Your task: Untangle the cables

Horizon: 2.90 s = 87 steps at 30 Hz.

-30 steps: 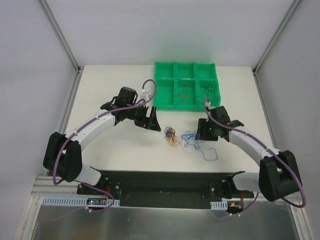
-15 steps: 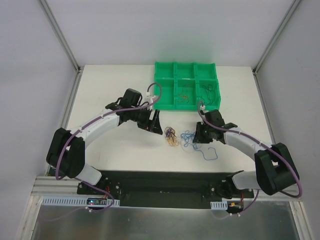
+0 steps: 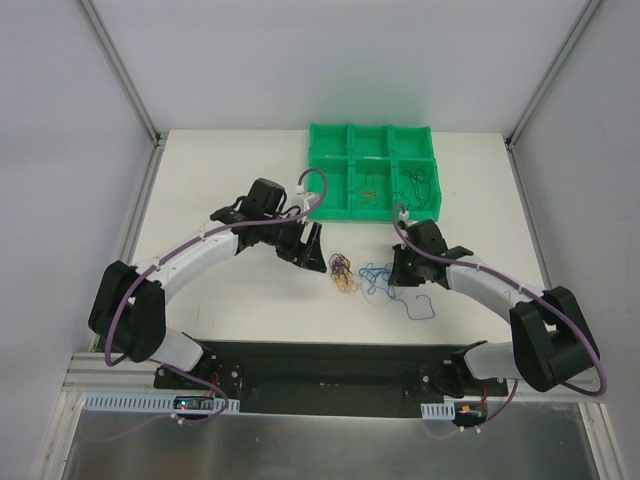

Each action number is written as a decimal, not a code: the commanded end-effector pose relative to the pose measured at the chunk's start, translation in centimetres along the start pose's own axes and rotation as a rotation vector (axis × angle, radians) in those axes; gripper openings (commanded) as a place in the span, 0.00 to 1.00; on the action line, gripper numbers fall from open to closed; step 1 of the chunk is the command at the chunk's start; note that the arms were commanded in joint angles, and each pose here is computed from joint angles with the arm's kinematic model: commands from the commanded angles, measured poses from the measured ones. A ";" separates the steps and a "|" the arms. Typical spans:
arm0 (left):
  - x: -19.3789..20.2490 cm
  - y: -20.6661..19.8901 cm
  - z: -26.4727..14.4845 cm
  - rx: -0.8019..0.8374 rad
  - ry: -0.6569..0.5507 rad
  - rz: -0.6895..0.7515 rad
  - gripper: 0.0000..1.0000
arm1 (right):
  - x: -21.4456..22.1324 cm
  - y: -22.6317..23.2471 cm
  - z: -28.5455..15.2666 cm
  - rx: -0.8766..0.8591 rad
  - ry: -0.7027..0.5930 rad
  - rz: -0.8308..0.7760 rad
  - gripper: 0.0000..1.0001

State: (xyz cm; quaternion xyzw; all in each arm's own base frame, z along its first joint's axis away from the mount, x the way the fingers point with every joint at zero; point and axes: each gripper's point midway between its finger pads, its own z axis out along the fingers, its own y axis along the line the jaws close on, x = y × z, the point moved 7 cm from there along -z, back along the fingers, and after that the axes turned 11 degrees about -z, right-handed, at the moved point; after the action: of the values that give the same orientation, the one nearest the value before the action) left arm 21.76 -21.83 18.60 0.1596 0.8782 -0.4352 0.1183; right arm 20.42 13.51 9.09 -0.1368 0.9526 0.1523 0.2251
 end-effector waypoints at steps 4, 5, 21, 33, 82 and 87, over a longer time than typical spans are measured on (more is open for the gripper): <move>-1.2 -3.4 0.2 -0.038 -0.064 0.084 0.77 | -2.2 2.3 -3.1 -0.087 -0.129 -0.045 0.01; -1.4 -4.0 0.5 -0.025 -0.065 0.054 0.72 | -2.6 2.9 -4.1 -0.111 -0.161 -0.056 0.01; -5.1 -10.2 -1.9 0.254 -0.390 0.204 0.78 | -8.8 10.1 -18.6 -0.591 -0.548 -0.208 0.01; -4.5 -5.7 -3.0 -0.157 -0.433 0.134 0.15 | -8.5 9.6 -19.3 -0.531 -0.582 -0.224 0.01; -1.8 -0.8 -6.9 -0.441 -0.385 -0.055 0.76 | -19.4 7.7 -17.5 0.054 -0.695 -0.227 0.00; -4.8 -3.5 -11.4 -0.415 -0.557 0.005 0.76 | -23.8 8.8 -15.2 0.031 -0.710 -0.216 0.00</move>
State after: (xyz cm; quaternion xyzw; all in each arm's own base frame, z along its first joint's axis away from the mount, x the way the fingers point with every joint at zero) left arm 23.05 -16.01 22.69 0.0123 0.9287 -0.2178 0.2999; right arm 29.13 18.80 32.59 -0.1736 0.8302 0.1193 0.5162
